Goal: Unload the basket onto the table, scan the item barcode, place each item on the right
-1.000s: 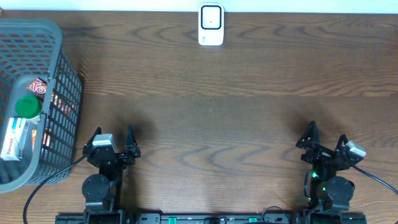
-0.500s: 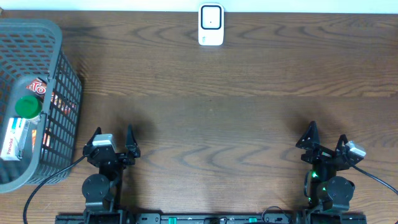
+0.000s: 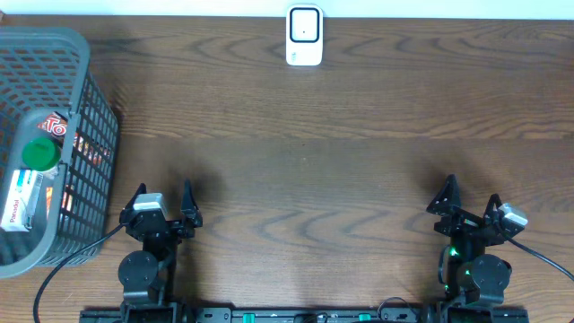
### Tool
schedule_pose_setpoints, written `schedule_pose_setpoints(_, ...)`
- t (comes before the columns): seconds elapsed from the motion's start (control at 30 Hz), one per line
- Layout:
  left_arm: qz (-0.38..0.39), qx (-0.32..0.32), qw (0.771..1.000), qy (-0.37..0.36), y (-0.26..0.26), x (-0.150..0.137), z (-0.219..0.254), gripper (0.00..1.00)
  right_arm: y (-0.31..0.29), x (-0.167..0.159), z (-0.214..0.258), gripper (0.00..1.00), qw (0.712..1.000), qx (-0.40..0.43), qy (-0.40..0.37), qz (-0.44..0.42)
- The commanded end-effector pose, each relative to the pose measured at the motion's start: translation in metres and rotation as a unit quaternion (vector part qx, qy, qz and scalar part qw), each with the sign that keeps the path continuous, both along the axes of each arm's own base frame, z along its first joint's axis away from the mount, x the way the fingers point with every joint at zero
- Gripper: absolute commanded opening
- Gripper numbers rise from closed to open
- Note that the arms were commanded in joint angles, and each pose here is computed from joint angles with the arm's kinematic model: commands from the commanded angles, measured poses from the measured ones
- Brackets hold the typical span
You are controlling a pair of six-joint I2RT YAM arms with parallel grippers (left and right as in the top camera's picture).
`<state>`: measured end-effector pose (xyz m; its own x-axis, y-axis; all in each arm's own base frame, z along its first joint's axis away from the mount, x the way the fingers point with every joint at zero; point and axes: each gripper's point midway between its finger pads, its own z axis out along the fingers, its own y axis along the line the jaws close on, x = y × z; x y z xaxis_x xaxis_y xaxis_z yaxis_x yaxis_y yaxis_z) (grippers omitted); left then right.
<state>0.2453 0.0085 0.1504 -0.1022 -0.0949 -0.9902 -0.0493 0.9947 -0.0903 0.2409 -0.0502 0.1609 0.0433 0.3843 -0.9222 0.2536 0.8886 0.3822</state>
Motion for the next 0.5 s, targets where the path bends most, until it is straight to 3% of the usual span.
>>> schedule_pose_setpoints(0.0,0.020,0.007,0.999,0.026,0.0073,-0.0021,-0.0146,0.85,0.0003,-0.0003,0.0004,0.99,1.000,0.004,-0.003,-0.001)
schedule_pose_setpoints(0.47,0.011,-0.004,1.000,0.026,0.0036,-0.0018,-0.0146,0.85,0.0003,-0.0003,0.0004,0.99,1.000,0.004,-0.003,-0.001)
